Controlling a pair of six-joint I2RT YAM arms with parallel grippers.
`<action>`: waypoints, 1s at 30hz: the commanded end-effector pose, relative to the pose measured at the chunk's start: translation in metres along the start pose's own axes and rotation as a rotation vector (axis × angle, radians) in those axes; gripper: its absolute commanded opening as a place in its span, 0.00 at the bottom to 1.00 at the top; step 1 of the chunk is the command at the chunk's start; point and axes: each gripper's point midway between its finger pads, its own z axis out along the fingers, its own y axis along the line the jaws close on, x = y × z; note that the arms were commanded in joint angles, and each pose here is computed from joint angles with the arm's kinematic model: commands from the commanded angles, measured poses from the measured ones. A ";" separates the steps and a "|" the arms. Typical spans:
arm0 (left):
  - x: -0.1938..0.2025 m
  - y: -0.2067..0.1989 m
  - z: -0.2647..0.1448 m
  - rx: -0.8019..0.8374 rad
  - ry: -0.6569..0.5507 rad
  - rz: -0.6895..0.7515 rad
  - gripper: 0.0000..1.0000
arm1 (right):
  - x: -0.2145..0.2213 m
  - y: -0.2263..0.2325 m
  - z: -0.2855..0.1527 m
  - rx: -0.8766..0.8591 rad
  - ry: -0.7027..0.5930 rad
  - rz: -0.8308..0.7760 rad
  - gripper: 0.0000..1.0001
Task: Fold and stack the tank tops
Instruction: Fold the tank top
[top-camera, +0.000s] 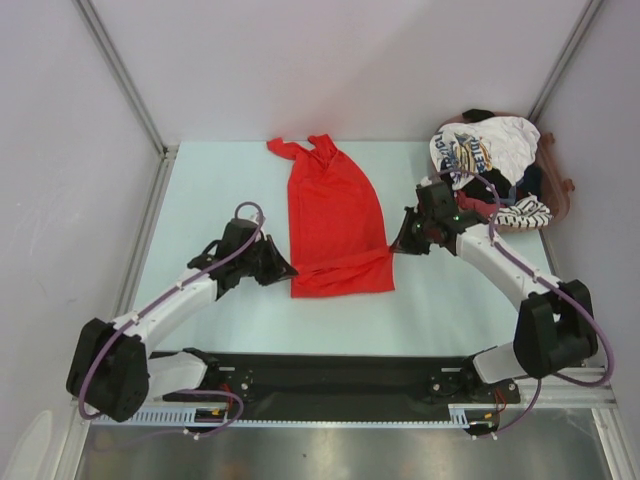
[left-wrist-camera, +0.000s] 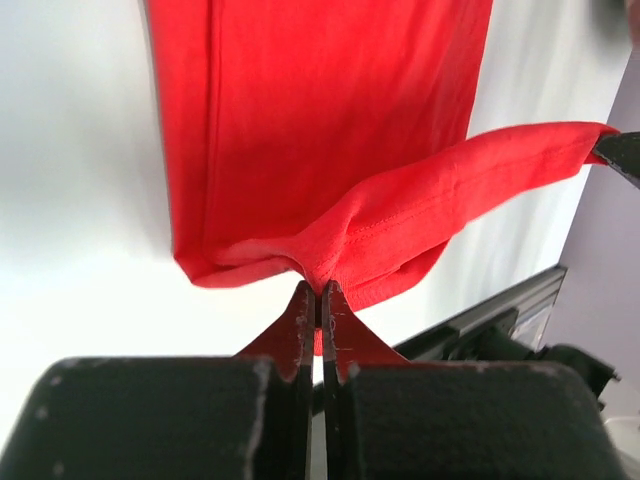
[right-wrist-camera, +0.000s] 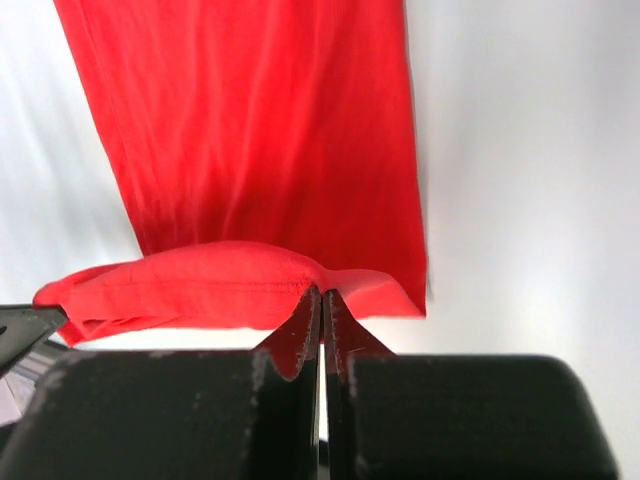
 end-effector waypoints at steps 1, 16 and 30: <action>-0.033 -0.016 0.003 0.050 -0.050 0.013 0.00 | -0.041 0.018 0.007 -0.058 -0.062 -0.021 0.00; -0.125 -0.025 0.047 0.061 -0.114 -0.069 0.00 | -0.131 0.036 0.061 -0.088 -0.100 0.035 0.00; -0.191 -0.037 0.060 0.111 -0.169 -0.119 0.01 | -0.193 0.042 0.084 -0.083 -0.137 0.046 0.00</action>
